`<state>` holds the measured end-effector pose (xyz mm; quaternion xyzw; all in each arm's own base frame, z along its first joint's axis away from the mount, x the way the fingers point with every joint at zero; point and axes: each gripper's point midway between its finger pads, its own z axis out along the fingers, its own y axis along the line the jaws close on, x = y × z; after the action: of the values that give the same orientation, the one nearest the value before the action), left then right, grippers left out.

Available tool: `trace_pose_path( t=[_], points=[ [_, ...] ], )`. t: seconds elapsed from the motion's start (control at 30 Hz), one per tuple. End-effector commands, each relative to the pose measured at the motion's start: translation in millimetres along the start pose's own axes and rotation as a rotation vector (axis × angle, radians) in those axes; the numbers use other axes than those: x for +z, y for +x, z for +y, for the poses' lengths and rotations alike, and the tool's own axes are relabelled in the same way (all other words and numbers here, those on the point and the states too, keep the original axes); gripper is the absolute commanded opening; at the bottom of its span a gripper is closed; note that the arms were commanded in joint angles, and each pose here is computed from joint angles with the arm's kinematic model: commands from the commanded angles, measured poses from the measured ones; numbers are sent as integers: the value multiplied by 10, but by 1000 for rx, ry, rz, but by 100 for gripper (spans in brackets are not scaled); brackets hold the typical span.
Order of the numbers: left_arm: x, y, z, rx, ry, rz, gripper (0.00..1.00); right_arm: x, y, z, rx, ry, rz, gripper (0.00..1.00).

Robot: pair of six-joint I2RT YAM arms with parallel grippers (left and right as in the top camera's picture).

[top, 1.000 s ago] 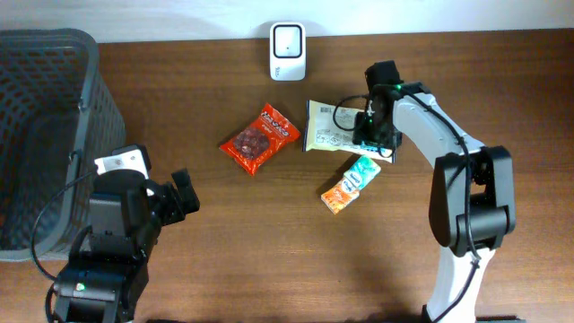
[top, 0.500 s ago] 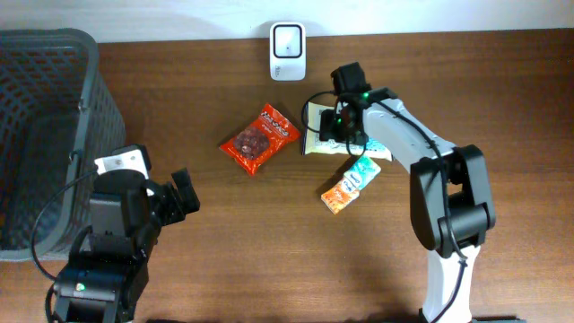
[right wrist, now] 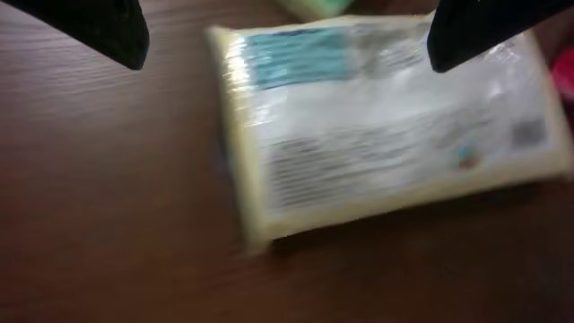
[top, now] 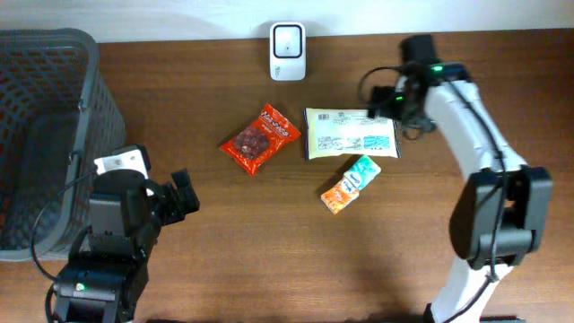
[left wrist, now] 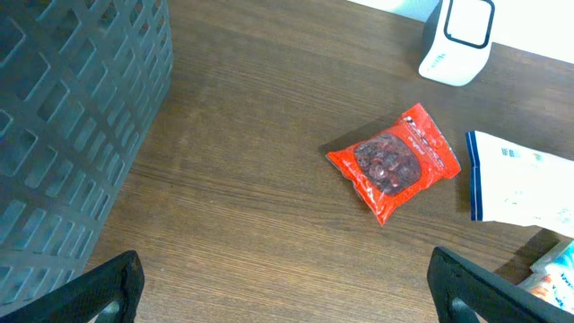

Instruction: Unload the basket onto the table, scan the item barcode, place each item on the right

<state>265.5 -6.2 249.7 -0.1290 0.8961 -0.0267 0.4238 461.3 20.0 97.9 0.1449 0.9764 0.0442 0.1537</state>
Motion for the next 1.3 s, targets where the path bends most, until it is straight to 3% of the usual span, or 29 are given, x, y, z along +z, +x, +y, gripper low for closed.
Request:
trace_pose_path(
  t=[0.0, 0.27, 0.4, 0.5, 0.57, 0.63, 0.73, 0.83, 0.97, 1.13, 1.17, 1.27],
  points=[
    [-5, -1, 9, -13, 0, -3, 99, 48, 8, -155, 42, -139, 53, 99],
    [-5, -1, 9, -13, 0, -3, 99, 712, 230, -4, -33, -315, 89, 99],
    [-5, -1, 9, -13, 0, -3, 99, 1025, 370, -50, -16, -304, 149, 99],
    [-5, -1, 9, -13, 0, -3, 99, 1118, 505, 83, -9, -400, 208, 59],
    [-5, -1, 9, -13, 0, -3, 99, 1052, 516, 247, -43, -486, 210, 18],
    [-5, -1, 8, -13, 1, -3, 99, 1038, 527, 296, -50, -500, 213, 4],
    [-5, -1, 9, -13, 0, -3, 99, 914, 485, 443, -105, -570, 197, 4],
    [-5, -1, 9, -13, 0, -3, 99, 440, 158, 409, -116, -553, 101, 4],
    [-5, -1, 9, -13, 0, -3, 99, -352, -250, 104, -174, -248, -136, 4],
    [-5, -1, 9, -13, 0, -3, 99, -963, -292, -13, -248, 191, -326, 4],
    [-5, -1, 9, -13, 0, -3, 99, -983, -229, 126, -296, 307, -357, 4],
    [-5, -1, 9, -13, 0, -3, 99, -763, 22, 742, -430, 271, -347, 4]
  ],
)
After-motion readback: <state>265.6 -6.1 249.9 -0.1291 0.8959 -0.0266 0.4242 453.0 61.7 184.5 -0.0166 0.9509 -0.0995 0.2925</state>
